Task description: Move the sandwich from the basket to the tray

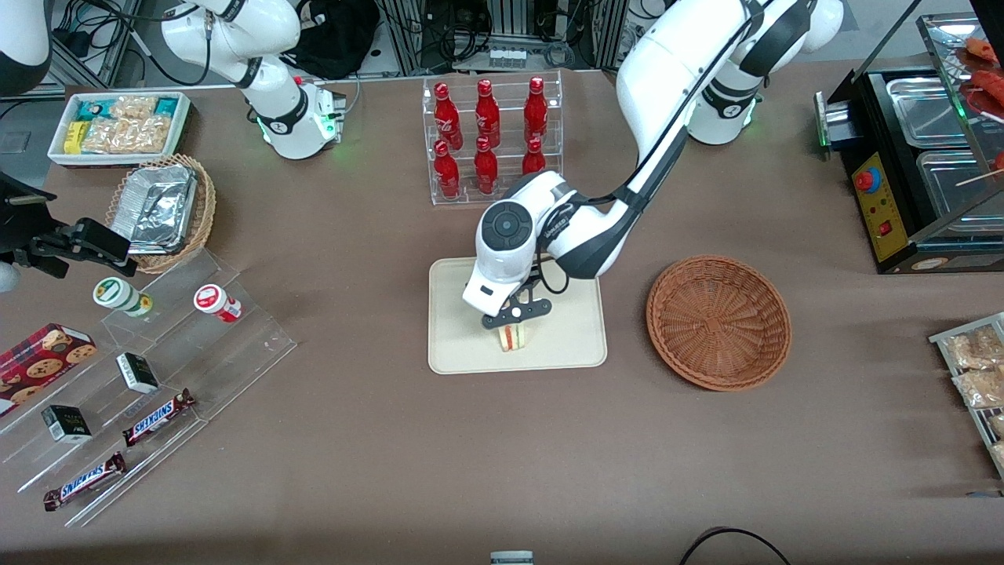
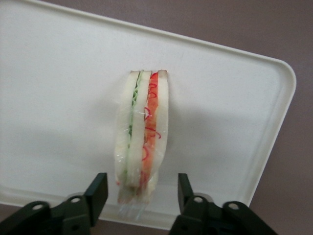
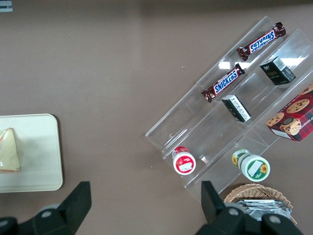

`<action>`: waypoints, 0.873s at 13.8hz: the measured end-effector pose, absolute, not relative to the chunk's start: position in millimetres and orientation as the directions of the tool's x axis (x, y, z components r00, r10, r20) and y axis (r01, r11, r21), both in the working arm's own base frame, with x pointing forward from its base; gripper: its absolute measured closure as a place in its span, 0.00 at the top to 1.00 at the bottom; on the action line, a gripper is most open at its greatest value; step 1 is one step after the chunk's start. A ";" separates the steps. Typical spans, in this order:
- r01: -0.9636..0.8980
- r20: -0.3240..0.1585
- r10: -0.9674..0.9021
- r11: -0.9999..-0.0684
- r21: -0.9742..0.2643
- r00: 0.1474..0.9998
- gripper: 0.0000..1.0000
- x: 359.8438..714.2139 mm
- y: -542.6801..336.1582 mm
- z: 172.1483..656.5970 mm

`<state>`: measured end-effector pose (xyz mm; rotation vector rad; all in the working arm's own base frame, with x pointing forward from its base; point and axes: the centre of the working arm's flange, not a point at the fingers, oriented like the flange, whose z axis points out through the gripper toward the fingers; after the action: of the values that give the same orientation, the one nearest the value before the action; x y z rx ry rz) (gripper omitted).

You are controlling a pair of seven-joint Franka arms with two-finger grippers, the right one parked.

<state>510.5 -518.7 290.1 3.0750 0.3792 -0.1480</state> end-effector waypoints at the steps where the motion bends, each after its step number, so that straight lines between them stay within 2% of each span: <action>1: 0.241 -0.095 0.238 -0.970 0.016 0.967 0.81 512.5 -513.9 303.2; 2: 0.240 -0.087 0.238 -0.971 0.003 0.967 0.93 516.1 -506.5 316.9; 3: 0.224 -0.074 0.224 -0.975 -0.010 0.972 1.00 519.6 -498.8 329.8; 8: 0.248 -0.062 0.256 -0.961 -0.120 0.965 1.00 546.2 -436.5 372.3; 12: 0.206 -0.088 0.219 -0.968 -0.142 0.972 1.00 569.7 -362.0 382.4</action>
<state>569.7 -362.0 382.4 3.2503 0.3520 -0.1690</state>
